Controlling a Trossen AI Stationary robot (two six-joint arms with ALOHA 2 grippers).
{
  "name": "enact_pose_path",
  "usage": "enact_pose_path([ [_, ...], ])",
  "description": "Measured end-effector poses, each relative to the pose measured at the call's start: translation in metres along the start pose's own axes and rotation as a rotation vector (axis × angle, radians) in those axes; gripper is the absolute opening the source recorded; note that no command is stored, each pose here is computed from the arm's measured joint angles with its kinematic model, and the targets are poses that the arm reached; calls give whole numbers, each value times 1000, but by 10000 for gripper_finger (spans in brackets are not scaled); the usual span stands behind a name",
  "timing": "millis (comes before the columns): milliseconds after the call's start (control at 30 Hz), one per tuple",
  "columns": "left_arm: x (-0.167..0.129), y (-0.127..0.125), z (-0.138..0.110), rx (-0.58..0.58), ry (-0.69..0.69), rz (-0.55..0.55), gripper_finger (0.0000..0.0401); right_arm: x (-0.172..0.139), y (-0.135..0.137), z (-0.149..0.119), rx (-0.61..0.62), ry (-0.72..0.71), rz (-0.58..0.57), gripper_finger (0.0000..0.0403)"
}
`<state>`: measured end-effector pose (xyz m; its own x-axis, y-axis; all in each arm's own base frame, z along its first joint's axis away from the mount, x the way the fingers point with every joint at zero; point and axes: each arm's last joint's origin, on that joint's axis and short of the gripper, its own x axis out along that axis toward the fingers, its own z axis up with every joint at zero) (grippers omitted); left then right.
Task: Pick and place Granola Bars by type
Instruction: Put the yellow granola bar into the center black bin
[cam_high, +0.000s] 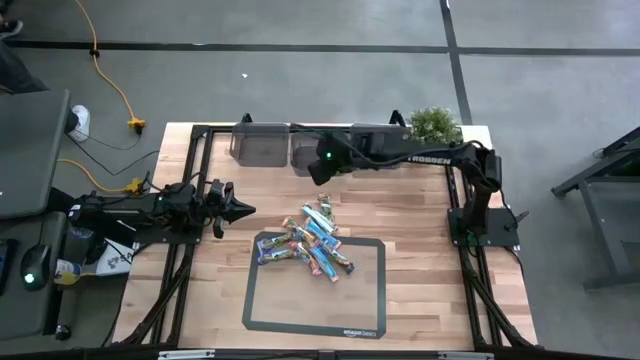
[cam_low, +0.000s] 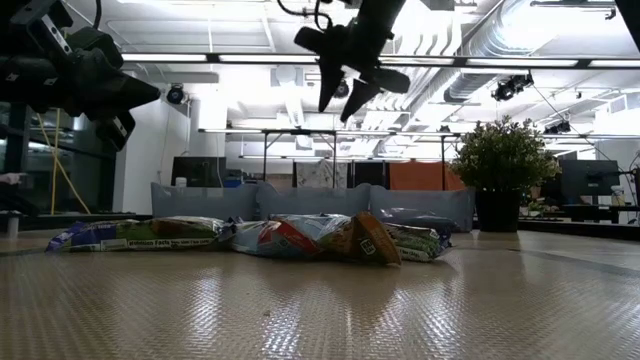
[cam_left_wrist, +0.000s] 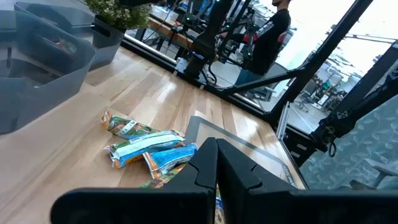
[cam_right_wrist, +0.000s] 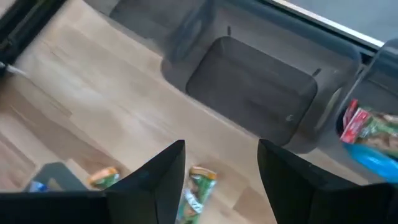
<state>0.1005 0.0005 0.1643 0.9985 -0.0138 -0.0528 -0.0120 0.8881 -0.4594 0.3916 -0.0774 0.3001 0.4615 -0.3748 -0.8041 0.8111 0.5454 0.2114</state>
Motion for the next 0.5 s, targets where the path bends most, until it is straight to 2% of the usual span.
enact_pose_path([
  [133, 0, 0, 0, 0, 0, 0, 1, 8, 12, -15, 30, 21, -14, 183],
  [267, 0, 0, 0, 0, -1, 0, 1, 30, 21, -29, 61, 94, -22, 183],
  [500, 0, 0, 0, -7, 0, 0, 1, 68, 20, -41, 84, 227, -25, 183],
])
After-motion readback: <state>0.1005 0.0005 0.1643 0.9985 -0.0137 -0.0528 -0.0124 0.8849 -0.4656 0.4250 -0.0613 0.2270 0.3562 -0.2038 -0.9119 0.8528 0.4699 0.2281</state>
